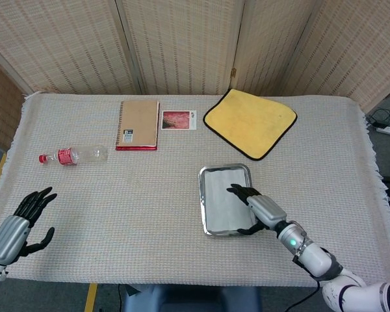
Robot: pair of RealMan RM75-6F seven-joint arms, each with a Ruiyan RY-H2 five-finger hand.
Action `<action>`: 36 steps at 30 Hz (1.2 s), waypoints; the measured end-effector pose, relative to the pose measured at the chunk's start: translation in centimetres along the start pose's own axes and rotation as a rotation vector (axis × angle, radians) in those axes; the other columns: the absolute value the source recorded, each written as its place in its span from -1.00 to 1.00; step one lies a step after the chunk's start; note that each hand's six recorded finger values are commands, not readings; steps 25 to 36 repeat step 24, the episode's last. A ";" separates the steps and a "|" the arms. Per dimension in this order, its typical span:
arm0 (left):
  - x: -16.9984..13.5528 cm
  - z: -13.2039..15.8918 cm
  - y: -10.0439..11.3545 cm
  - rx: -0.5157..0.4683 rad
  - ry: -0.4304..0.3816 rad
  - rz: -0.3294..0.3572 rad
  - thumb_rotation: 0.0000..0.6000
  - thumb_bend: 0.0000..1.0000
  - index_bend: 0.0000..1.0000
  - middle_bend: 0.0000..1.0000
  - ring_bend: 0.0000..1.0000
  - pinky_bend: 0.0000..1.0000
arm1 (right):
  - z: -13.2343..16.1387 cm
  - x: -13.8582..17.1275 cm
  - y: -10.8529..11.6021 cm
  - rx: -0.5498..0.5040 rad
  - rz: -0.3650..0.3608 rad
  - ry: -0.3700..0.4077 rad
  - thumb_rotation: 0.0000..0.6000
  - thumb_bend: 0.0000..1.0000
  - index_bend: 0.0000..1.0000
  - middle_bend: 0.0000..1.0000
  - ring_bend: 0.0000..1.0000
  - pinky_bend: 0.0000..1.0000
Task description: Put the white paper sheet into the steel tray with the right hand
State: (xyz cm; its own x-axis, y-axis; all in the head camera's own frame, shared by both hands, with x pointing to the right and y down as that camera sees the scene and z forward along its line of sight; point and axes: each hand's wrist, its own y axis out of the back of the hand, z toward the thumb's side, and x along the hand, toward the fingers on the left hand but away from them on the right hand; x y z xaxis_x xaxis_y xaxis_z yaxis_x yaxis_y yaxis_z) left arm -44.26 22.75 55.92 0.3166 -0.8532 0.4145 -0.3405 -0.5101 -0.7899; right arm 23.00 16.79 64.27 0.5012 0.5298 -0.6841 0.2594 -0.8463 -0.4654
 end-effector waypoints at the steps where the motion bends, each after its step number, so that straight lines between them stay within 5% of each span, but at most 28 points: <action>1: 0.0 0.0 -0.1 0.003 0.000 -0.003 1.00 0.12 -1.00 -1.00 -1.00 -1.00 | 0.0 0.6 0.2 0.026 -0.029 0.019 1.00 -0.47 -1.00 -1.00 -1.00 -1.00; 5: 0.1 0.0 -0.5 0.022 -0.003 -0.016 1.00 0.13 -1.00 -1.00 -1.00 -1.00 | -0.8 3.9 1.3 0.146 -0.186 0.062 1.00 -0.47 -1.00 -1.00 -1.00 -1.00; 9: 0.2 0.1 -0.6 0.034 -0.011 -0.015 1.00 0.13 -1.00 -1.00 -1.00 -1.00 | -4.3 8.5 2.0 0.308 -0.364 -0.006 1.00 -0.47 -1.00 -1.00 -1.00 -1.00; 14: 0.4 0.4 -1.2 0.055 -0.030 -0.022 1.00 0.13 -1.00 -1.00 -1.00 -1.00 | -8.2 13.8 1.6 0.458 -0.498 -0.114 1.00 -0.47 -1.00 -1.00 -1.00 -1.00; 24: 0.9 0.3 -3.8 0.128 -0.008 -0.108 1.00 0.13 -1.00 -1.00 -1.00 -1.00 | -8.4 16.5 1.4 0.440 -0.526 -0.132 1.00 -0.47 -1.00 -1.00 -1.00 -1.00; 36: 0.9 0.3 -3.8 0.128 -0.008 -0.108 1.00 0.13 -1.00 -1.00 -1.00 -1.00 | -8.4 16.5 1.4 0.440 -0.526 -0.132 1.00 -0.47 -1.00 -1.00 -1.00 -1.00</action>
